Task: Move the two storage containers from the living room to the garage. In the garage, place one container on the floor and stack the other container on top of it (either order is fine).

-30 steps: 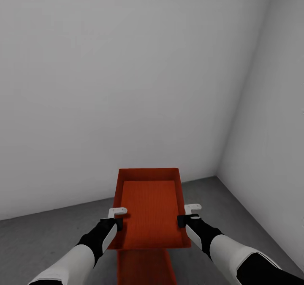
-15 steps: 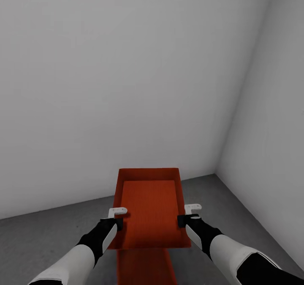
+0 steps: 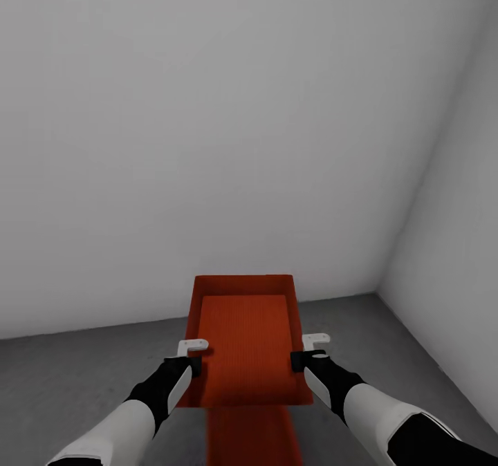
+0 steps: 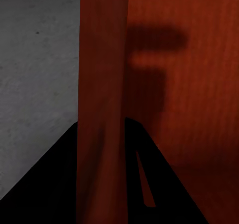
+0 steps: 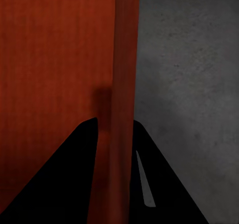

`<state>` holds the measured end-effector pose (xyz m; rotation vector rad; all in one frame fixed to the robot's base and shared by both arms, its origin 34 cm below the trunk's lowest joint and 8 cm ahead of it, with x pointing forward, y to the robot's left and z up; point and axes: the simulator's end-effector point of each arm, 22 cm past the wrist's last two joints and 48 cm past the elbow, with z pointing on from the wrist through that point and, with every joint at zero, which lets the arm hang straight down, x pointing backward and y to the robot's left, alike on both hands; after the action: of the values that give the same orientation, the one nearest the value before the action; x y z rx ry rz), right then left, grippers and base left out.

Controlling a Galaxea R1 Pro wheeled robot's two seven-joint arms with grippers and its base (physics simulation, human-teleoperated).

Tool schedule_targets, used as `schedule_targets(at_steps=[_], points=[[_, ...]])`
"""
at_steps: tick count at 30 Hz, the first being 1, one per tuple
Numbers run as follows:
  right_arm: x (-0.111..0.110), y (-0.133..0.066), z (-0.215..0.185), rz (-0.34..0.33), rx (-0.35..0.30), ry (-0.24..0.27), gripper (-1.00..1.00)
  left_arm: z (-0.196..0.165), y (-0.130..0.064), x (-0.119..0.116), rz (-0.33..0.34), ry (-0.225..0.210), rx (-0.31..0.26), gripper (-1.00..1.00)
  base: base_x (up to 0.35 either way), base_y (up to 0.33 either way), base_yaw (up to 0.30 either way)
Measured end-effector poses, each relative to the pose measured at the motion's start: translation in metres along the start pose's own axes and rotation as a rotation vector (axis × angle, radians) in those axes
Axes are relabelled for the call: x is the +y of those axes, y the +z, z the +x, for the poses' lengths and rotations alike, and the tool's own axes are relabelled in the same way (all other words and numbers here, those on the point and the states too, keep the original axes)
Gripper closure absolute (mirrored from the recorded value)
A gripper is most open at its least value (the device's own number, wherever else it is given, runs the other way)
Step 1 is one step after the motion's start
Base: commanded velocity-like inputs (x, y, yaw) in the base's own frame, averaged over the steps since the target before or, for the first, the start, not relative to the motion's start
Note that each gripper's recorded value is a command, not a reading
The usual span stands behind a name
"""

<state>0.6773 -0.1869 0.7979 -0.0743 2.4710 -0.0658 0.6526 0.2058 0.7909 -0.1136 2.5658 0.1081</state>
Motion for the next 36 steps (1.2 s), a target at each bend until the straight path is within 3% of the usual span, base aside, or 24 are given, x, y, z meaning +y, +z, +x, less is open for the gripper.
schedule_targets(at_steps=[36], points=[[0.002,0.013,0.022,-0.003,0.043,-0.001,1.00,0.020,0.014,-0.001,-0.002,0.004,0.042,1.00,0.000,0.000,0.007]])
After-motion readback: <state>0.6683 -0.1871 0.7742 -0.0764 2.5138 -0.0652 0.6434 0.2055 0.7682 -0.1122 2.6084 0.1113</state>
